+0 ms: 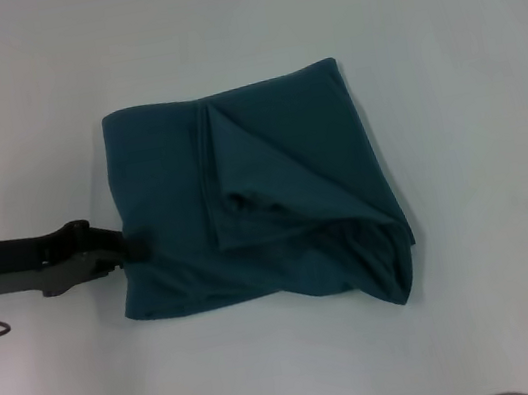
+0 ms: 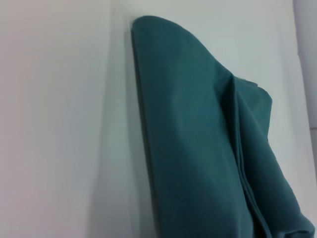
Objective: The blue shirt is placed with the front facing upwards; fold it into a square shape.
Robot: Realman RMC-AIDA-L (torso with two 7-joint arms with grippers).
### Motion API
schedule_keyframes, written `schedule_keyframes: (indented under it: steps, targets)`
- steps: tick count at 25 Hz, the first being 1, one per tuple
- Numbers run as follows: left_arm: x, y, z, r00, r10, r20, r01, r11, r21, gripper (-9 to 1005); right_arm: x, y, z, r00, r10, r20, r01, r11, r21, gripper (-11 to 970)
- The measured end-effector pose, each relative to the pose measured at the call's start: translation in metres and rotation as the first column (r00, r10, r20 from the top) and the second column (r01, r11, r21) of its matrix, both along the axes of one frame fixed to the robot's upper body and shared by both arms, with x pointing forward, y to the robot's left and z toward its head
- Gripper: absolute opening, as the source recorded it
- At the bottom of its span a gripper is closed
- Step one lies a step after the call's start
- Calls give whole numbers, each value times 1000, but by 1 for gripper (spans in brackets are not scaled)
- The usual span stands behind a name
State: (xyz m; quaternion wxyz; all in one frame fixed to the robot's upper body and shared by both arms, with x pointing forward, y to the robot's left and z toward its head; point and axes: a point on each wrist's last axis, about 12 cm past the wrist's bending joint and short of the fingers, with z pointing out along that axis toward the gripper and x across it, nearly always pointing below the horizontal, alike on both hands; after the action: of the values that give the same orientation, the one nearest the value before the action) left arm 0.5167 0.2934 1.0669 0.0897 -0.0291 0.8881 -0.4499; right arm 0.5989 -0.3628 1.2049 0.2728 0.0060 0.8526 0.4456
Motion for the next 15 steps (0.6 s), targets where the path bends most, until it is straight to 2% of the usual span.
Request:
schedule_keyframes:
  steps: [5, 14, 15]
  targets:
    - [1, -1, 1, 1000, -18, -11, 18, 1000, -9, 108, 0, 2, 0, 1000, 5, 2, -5, 1000, 0, 916]
    - [-3, 11, 3, 1000, 10, -13, -10, 1000, -21, 100, -1, 0, -2, 1000, 6, -2, -6, 1000, 0, 916]
    - [-3, 12, 3, 1000, 10, -15, -10, 1000, -20, 132, -1, 1, -2, 1000, 6, -2, -6, 1000, 0, 916]
